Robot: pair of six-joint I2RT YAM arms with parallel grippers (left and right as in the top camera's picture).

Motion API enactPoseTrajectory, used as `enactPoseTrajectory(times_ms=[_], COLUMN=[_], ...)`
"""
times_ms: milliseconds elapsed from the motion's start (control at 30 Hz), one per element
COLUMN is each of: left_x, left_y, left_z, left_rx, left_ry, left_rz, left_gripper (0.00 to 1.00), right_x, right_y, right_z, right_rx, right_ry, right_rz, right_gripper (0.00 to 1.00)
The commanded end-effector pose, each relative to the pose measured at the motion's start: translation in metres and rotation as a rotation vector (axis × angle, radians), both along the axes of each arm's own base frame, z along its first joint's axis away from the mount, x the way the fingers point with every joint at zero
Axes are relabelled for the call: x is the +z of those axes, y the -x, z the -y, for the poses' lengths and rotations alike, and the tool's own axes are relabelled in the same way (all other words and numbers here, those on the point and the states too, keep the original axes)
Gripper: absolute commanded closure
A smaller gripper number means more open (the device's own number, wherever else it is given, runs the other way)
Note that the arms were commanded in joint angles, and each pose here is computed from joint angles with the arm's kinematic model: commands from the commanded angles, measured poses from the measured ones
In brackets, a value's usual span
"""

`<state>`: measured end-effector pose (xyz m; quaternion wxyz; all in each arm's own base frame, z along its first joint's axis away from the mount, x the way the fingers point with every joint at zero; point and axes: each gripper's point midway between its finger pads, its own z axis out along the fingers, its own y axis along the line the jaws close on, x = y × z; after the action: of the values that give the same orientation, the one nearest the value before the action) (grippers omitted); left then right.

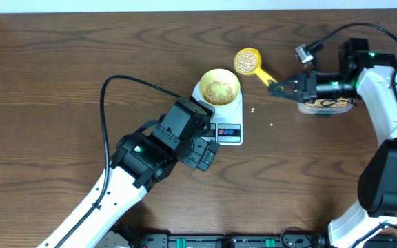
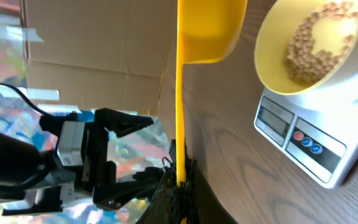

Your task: Scoop item into bowl and weigh 50g on scale

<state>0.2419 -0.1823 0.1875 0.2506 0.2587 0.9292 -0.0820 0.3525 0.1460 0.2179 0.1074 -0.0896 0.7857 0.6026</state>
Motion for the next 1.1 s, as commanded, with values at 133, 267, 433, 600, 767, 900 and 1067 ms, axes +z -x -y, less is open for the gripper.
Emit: enactPoseTrajectory(times_ms=[133,267,433,600,767,900,1067], left_x=[0.008,0.008,0.008,0.008,0.008,0.008,0.008], left_y=[-0.004,-0.003,-0.003,-0.004,-0.003,-0.004,-0.003], left_z=[0.001,0.001,0.001,0.001,0.001,0.001,0.001], left_rx=[-0.003,-0.004,-0.004,-0.003,-0.004,-0.003,-0.004], left_ry=[0.007,0.007,0.007,0.007,0.007,0.007,0.007], left_rz=[0.020,0.020,0.020,0.020,0.020,0.020,0.020], left_gripper=[0.01,0.01,0.01,0.01,0.01,0.01,0.01], right_x=[0.003,0.000,-0.012,-0.022,-0.035,-0.042,-0.050], right_y=[-0.004,-0.005,-0.005,-0.003,-0.002,0.000,-0.001], right_z=[-0.026,-0.038,-0.045,-0.050,-0.052,-0.056,-0.065], right_rx=[0.037,0.058,0.060,0.068,0.073,0.083,0.100], right_ry=[-0.001,0.021,0.096,0.160,0.241,0.291,0.350], right_rz=[-0.028,-0.009,-0.022,-0.019,-0.012,-0.004,0.045], right_gripper=[0.99,0.99,0.99,0.99,0.99,0.99,0.99])
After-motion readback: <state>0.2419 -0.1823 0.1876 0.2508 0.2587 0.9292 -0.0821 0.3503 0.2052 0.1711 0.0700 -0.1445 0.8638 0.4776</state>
